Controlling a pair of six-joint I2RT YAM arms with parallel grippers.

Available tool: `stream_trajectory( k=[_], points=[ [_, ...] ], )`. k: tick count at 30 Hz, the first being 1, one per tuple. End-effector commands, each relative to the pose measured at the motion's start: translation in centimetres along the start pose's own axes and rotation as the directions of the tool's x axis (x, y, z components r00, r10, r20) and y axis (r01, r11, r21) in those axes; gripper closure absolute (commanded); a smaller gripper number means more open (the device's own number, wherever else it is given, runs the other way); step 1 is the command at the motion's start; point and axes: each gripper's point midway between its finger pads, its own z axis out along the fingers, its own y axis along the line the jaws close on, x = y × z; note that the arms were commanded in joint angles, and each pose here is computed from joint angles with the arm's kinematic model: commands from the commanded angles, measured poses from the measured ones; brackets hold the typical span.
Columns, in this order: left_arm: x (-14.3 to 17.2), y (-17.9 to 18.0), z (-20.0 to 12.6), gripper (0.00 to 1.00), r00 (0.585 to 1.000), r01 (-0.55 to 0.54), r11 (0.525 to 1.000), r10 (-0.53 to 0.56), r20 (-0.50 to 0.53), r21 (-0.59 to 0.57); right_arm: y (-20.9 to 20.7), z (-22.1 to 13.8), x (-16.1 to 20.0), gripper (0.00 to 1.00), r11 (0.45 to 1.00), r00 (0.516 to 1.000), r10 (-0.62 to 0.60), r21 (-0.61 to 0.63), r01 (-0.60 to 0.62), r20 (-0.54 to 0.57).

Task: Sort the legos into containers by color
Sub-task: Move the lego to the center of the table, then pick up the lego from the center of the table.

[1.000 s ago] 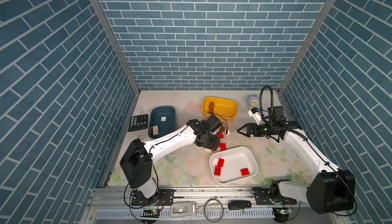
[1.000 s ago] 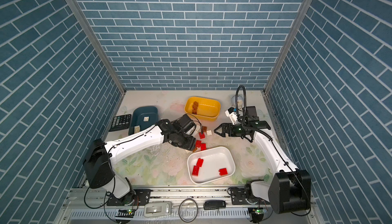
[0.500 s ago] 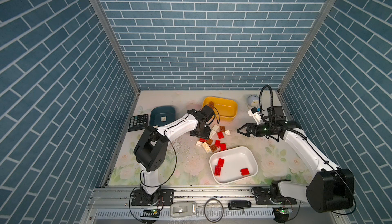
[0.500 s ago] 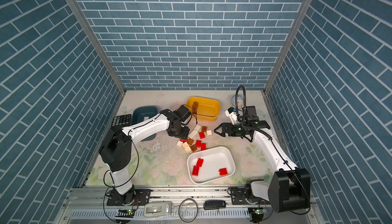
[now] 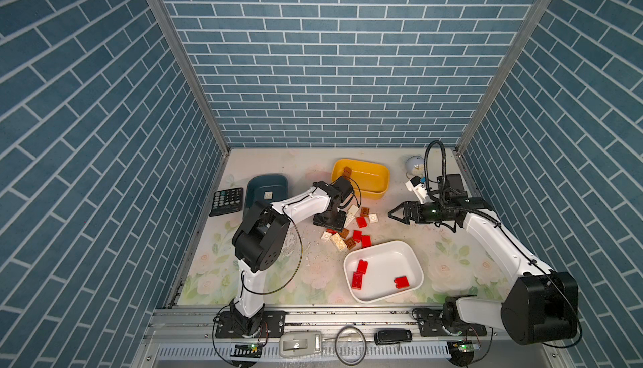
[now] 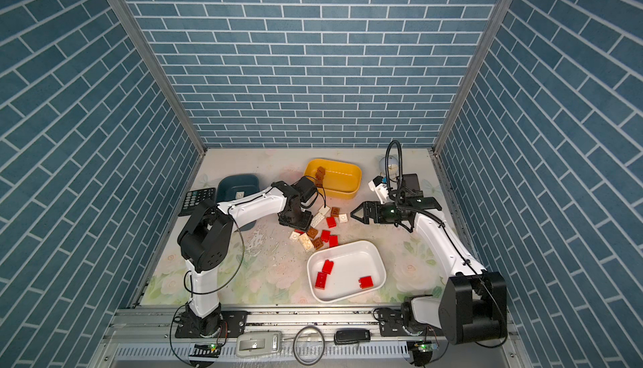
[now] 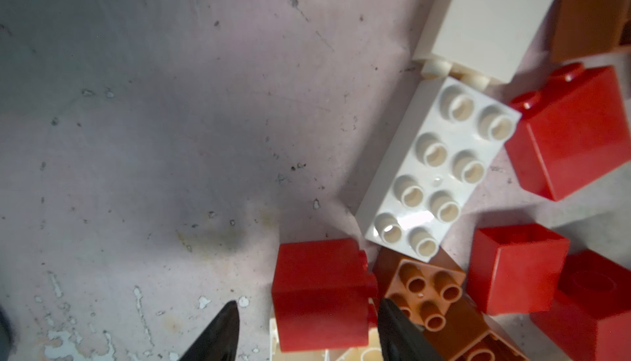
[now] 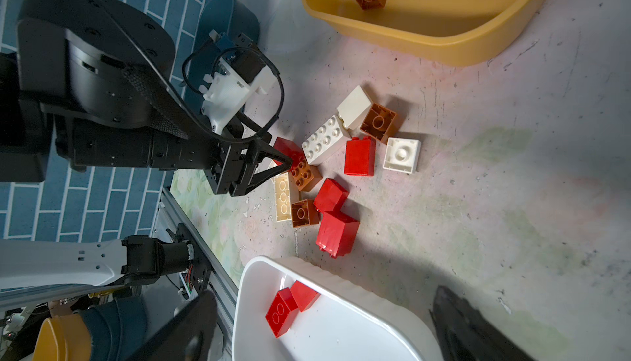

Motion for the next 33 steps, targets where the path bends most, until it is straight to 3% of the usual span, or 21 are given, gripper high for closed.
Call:
stream_trajectory(
  k=[1,12,15,18,20,22,24,29,33],
  points=[
    [-0.5,1.8,-0.3,0.34,1.000,-0.004,0.999,0.004,0.003,-0.046,-0.2,0.4,0.6,0.01,1.000,1.000,0.000,-0.015,0.000,-0.014],
    [-1.8,5.5,-1.2,0.33,0.999,0.031,0.994,-0.029,0.026,-0.103,-0.2,0.5,0.4,0.01,1.000,1.000,0.001,-0.020,-0.002,-0.012],
    [-2.6,4.7,-2.5,0.31,0.998,-0.026,0.998,0.030,0.062,-0.063,-0.2,0.4,0.4,0.01,1.000,1.000,0.001,-0.021,-0.001,-0.012],
    [-2.8,3.8,-3.7,0.30,0.980,-0.178,0.984,0.179,0.082,-0.017,-0.2,0.5,0.6,0.01,1.000,1.000,0.003,-0.023,-0.004,-0.017],
    [-2.0,2.9,-4.1,0.32,0.946,-0.321,0.945,0.317,0.068,0.058,-0.2,0.5,0.5,0.01,1.000,1.000,0.002,-0.025,-0.003,-0.016],
    [-0.7,2.3,-4.5,0.34,0.875,-0.483,0.866,0.481,0.046,0.129,-0.2,0.5,0.5,0.01,1.000,1.000,0.001,-0.025,-0.002,-0.016],
    [-0.4,2.8,-4.8,0.35,0.814,-0.579,0.805,0.581,0.029,0.132,-0.2,0.6,0.6,0.01,1.000,1.000,0.001,-0.027,-0.001,-0.017],
    [-1.2,2.8,-4.7,0.35,0.697,-0.715,0.686,0.714,0.062,0.132,-0.2,0.5,0.6,0.01,1.000,1.000,0.003,-0.027,-0.003,-0.016],
    [-0.7,3.3,-3.0,0.37,0.610,-0.786,0.601,0.792,0.018,0.147,-0.1,0.3,0.8,0.01,1.000,1.000,0.000,-0.022,0.000,-0.016]
  ],
)
